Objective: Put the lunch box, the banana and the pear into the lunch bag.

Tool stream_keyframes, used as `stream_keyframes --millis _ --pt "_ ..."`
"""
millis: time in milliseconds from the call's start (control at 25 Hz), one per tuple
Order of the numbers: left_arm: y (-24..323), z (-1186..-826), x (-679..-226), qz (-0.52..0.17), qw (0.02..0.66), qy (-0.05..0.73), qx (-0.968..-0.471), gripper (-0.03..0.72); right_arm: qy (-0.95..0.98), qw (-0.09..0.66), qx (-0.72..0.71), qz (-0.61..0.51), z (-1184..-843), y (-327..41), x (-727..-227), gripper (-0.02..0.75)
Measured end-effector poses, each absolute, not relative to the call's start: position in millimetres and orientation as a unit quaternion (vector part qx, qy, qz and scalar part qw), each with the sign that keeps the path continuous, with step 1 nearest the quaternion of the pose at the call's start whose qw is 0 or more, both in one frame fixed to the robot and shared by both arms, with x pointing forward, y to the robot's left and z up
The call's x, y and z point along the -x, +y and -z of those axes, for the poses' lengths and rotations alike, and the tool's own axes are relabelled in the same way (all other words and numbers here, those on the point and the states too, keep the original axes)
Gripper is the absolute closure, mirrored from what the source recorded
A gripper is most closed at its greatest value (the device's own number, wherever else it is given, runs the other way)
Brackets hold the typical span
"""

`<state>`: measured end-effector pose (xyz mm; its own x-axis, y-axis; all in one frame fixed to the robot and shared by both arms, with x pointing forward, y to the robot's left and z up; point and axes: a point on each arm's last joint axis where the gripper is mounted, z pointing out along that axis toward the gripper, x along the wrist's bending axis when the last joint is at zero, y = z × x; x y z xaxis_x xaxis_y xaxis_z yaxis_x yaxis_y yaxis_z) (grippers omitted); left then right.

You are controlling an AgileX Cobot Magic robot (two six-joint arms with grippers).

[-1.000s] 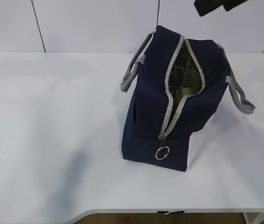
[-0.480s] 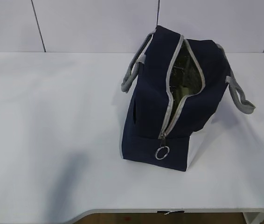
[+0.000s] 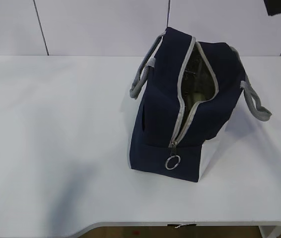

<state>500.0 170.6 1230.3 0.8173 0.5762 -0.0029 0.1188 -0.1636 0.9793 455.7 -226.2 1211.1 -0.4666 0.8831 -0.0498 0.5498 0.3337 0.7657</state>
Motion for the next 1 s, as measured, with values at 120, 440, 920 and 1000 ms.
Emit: stream_keyframes --millis 120,440,920,1000 --pt "171 -1231 -499 -0.187 0.604 0.238 -0.738 0.272 0.774 0.247 -0.459 -0.359 -1198 -231 -442 0.267" --pt "171 -1232 -498 -0.185 0.605 0.241 -0.736 0.273 0.766 0.255 -0.439 -0.395 -1146 -234 -415 0.293" --pt "172 -1223 -504 -0.191 0.600 0.260 -0.732 0.273 0.792 0.193 -0.296 -0.498 -1086 -207 -404 0.327" --pt "173 -1223 -506 -0.198 0.602 0.265 -0.727 0.273 0.792 0.200 -0.279 -0.504 -1082 -207 -403 0.331"
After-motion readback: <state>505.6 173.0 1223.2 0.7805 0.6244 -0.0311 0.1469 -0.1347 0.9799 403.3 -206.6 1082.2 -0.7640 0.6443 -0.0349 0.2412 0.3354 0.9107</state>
